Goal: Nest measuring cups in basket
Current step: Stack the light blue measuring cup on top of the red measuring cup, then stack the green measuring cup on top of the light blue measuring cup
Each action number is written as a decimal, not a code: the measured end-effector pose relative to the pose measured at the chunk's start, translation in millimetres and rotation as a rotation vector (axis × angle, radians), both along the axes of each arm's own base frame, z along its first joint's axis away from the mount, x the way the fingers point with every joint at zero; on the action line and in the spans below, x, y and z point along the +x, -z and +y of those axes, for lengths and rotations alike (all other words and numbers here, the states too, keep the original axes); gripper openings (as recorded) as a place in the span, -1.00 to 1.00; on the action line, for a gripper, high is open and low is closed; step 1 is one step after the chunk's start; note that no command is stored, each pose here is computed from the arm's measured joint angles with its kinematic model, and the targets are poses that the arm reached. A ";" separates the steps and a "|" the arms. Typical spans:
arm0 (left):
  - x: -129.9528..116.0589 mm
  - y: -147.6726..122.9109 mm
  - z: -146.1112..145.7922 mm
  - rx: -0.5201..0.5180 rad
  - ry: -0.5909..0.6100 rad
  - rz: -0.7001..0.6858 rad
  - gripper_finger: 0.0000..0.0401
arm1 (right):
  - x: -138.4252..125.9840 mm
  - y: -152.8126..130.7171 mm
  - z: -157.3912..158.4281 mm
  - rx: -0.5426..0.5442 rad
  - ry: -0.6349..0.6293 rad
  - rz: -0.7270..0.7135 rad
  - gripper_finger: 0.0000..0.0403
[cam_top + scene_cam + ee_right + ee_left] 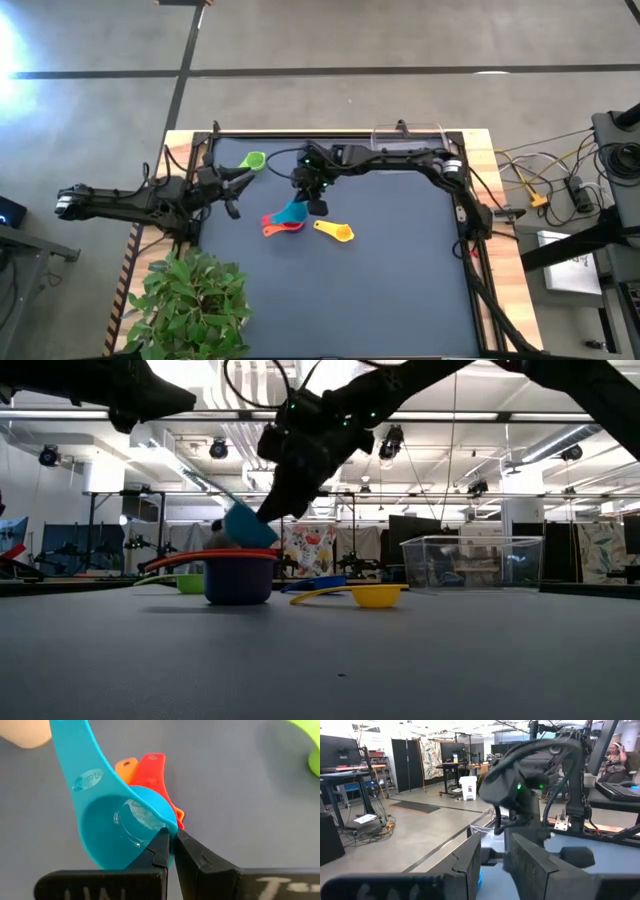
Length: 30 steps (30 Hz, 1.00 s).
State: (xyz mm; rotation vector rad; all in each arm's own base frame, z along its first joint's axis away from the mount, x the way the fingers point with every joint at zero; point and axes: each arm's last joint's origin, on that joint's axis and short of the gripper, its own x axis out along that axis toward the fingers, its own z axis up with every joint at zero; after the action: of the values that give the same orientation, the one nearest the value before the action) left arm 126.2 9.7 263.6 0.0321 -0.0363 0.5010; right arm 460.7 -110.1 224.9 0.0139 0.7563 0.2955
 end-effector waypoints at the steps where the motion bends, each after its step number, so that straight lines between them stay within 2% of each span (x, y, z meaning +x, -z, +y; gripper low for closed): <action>1: 0.0 0.1 0.0 0.001 0.001 0.001 -0.56 | 1.4 3.3 -0.9 -0.002 -0.004 0.007 -0.96; 6: 0.0 0.3 0.0 0.001 0.000 0.001 -0.56 | 3.6 7.4 -1.5 -0.011 -0.019 0.014 -0.85; 15: 0.1 1.9 0.0 0.000 0.001 0.017 -0.56 | -6.0 -14.5 -1.1 -0.026 -0.007 0.002 -0.42; 21: -0.1 11.4 1.4 -0.113 -0.021 0.059 -0.56 | -32.2 -35.8 4.3 0.002 0.017 0.057 -0.33; 30: 1.8 19.2 10.0 -0.213 -0.134 0.088 -0.56 | -89.1 -41.3 30.1 0.045 0.063 -0.106 -0.32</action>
State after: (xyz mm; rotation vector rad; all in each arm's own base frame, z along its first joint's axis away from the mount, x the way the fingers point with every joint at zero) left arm 127.9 19.7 244.4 -0.1528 0.1064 0.6346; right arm 371.7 -80.0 266.1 0.0640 0.6425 0.2518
